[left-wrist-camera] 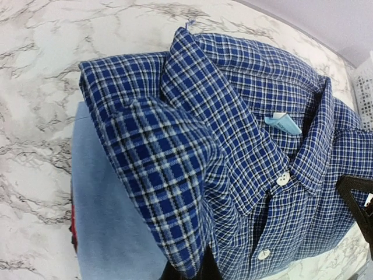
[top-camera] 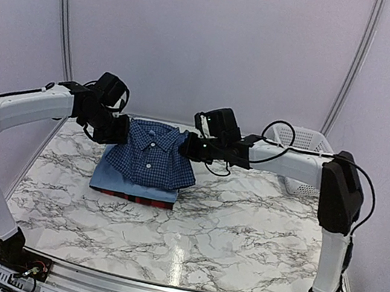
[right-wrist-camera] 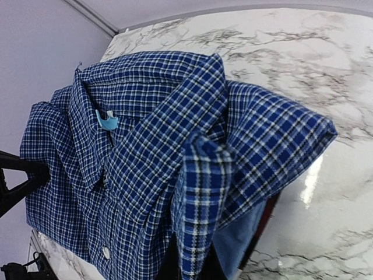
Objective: Fold and stack the long sleeve shirts
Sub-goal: Place the square-folded shirt on the square-folded shirt.
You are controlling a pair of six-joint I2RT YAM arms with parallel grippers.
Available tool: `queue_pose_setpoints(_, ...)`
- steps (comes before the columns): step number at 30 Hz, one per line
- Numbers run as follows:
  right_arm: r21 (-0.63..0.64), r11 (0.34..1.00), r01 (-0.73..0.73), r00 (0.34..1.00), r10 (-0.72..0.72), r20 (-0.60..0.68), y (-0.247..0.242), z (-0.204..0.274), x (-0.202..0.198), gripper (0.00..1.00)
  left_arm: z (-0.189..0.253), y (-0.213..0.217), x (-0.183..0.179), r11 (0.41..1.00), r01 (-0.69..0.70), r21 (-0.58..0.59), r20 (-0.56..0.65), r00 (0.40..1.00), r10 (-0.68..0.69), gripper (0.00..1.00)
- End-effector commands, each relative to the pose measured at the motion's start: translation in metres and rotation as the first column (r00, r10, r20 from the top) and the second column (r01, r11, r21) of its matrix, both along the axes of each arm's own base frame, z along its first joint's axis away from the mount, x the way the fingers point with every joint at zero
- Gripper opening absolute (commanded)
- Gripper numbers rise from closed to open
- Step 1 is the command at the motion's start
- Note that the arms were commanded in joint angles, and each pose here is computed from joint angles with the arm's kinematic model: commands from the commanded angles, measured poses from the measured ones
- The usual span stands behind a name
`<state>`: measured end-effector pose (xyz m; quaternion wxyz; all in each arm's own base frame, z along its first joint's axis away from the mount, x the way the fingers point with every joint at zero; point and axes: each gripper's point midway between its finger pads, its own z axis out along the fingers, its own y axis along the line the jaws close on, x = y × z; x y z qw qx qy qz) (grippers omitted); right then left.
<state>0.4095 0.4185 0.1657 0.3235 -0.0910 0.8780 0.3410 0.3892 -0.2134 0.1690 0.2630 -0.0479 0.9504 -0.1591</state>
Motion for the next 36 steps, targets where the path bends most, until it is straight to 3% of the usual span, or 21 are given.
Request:
queue_pose_setpoints(1,0.093,0.994,-0.054,0.998,0.053,0.022,0.046,0.024,0.002,0.00,0.007,0.028,-0.002,1.000,-0.013,-0.008,0.009,1.000,0.013,0.00)
queue_pose_setpoints(9,0.110,0.991,-0.070,0.997,0.072,-0.008,0.066,0.019,-0.008,0.00,0.006,0.057,-0.014,0.999,-0.040,-0.025,-0.011,0.999,0.040,0.00)
queue_pose_setpoints(21,0.135,0.986,-0.095,0.995,0.099,-0.019,0.072,0.031,-0.033,0.00,0.002,0.065,-0.026,0.999,-0.033,-0.039,-0.053,0.998,0.031,0.00)
queue_pose_setpoints(36,0.064,0.997,-0.042,0.997,0.045,-0.058,0.048,-0.008,-0.031,0.00,-0.051,0.080,-0.023,0.997,-0.057,0.059,-0.160,0.985,0.065,0.00)
